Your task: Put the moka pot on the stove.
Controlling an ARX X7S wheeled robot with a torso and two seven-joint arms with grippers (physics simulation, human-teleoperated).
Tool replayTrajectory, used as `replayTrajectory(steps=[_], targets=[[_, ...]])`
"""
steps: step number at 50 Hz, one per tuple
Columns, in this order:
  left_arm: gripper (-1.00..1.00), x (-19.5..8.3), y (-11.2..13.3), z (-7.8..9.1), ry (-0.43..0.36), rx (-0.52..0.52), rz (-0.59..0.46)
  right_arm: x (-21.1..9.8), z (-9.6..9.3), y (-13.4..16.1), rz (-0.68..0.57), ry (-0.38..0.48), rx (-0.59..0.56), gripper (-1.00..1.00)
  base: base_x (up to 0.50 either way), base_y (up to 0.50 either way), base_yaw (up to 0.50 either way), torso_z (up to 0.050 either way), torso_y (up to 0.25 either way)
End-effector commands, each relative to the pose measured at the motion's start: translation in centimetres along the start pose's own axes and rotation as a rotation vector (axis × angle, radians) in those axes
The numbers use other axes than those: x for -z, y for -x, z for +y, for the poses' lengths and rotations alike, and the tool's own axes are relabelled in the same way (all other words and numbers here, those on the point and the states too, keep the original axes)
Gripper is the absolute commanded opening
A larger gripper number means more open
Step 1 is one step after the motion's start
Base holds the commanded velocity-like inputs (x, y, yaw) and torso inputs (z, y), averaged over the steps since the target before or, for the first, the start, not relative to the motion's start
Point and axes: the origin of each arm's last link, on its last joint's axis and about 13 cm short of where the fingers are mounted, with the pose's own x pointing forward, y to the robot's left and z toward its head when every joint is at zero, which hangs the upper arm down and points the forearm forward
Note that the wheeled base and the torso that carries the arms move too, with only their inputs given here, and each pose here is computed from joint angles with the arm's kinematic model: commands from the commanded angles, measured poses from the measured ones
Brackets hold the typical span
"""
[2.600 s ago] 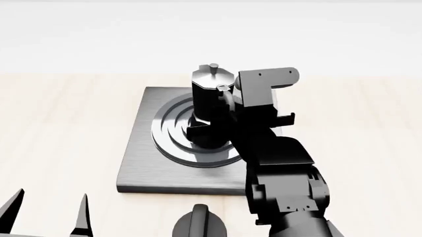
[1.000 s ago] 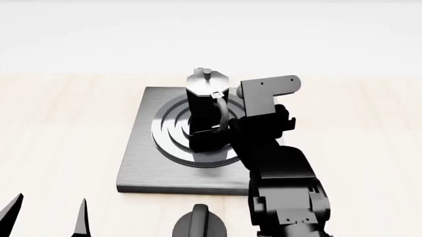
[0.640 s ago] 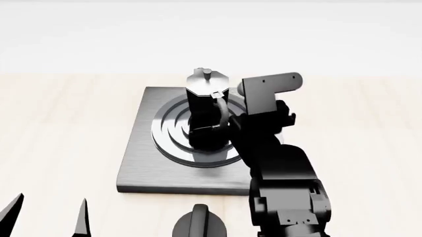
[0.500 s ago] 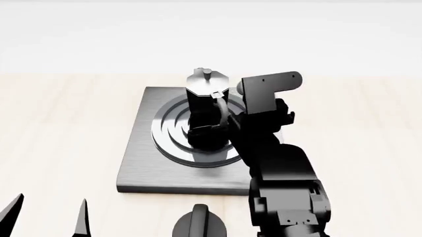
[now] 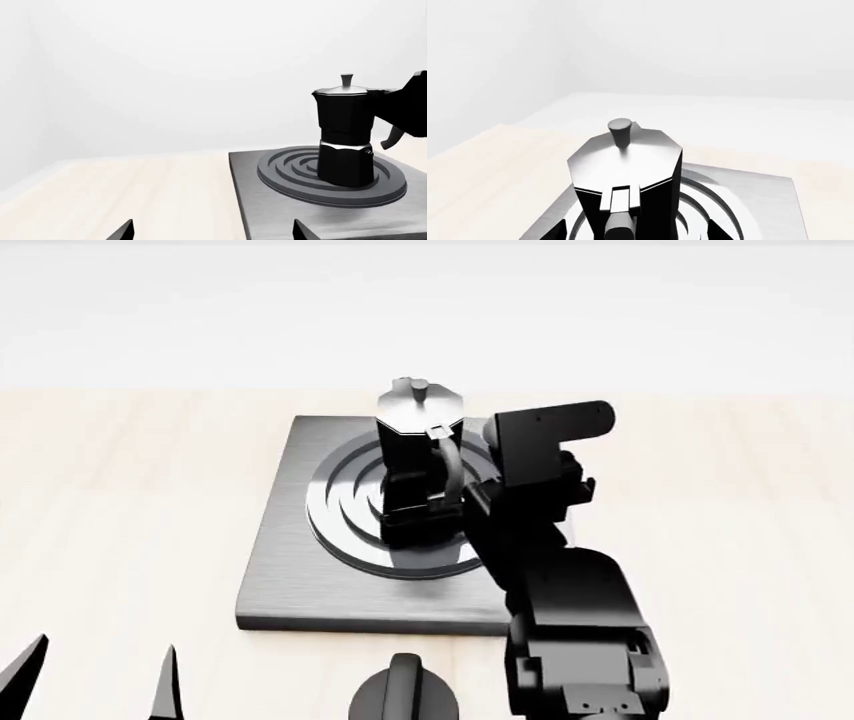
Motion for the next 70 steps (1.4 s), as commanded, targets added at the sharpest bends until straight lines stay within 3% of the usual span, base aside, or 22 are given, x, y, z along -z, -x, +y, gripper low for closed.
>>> replayTrajectory(steps=[1,47,59,70], targets=[[1.00,-0.2,-0.1,0.1,0.022,-0.009,-0.003,0.7,0.2,0.1,0.002,0.007,-0.026,1.00,0.00,0.00,0.00,0.000,0.000],[1.00,-0.3,-0.4,0.0,0.021,-0.007,-0.007,-1.3,2.0,5.4,-0.172,0.046,-0.065,1.00,0.00,0.00,0.00,0.000,0.000],[1.00,-0.2,-0.2,0.1,0.021,-0.007,-0.006,-0.6,2.6,6.6,-0.238,0.119,-0.125,1.00,0.00,0.00,0.00,0.000,0.000],[1.00,-0.2,-0.2,0.2,0.023,-0.008,-0.005,0.9,2.3,6.3,-0.253,0.132,-0.127,1.00,0.00,0.00,0.00,0.000,0.000]])
